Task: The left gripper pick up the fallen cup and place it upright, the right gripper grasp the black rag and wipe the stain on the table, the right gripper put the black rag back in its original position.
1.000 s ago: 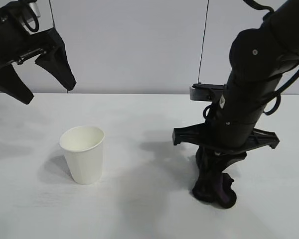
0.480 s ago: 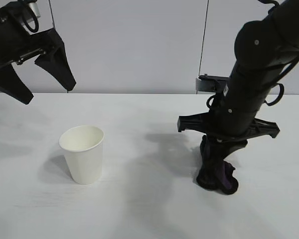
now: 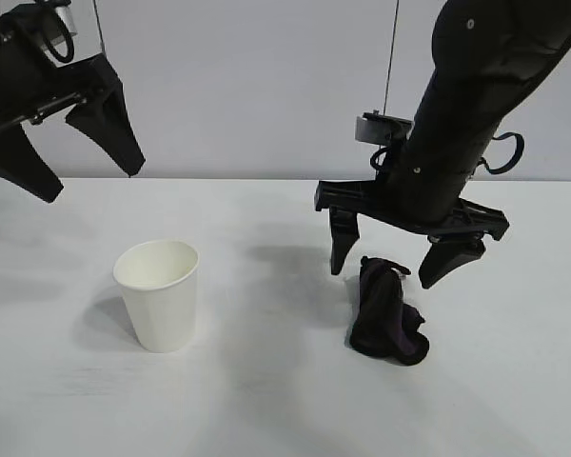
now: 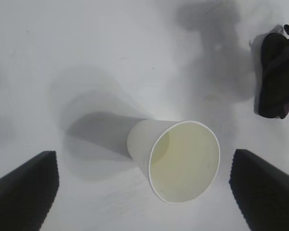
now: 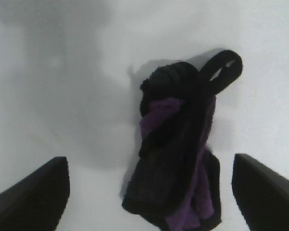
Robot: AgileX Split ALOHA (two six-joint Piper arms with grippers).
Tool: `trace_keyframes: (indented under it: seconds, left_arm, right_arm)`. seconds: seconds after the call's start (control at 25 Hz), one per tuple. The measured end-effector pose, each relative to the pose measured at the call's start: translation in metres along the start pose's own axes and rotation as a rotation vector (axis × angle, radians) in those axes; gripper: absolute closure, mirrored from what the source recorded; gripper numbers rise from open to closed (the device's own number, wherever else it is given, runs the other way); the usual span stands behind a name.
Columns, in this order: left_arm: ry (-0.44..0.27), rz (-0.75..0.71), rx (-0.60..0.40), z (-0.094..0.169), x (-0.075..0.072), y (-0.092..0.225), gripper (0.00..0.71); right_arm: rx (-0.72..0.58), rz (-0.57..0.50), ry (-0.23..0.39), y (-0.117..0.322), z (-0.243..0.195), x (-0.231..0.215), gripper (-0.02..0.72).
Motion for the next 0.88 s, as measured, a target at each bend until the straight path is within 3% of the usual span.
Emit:
trace_keyframes:
  seconds: [0.32, 0.88]
  left_arm:
    - [0.039, 0.070, 0.003, 0.000, -0.006, 0.000, 0.017]
    - [0.050, 0.064, 0.009, -0.003, -0.014, 0.003, 0.017]
  right_arm:
    - [-0.154, -0.073, -0.069, -0.017, 0.086, -0.021, 0.050]
    - [-0.154, -0.099, -0.101, -0.017, 0.090, -0.018, 0.050]
Point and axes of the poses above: a point on each arm's last joint axis where the gripper is mounted, z pointing back along that axis away from the gripper, x along the wrist's bending axis when the last joint is at zero, y = z × x, the point moved 6 cm from there along -z, pointing out along that axis toward the gripper, and after that the axes turned 13 degrees about z, right-handed, at the moved point
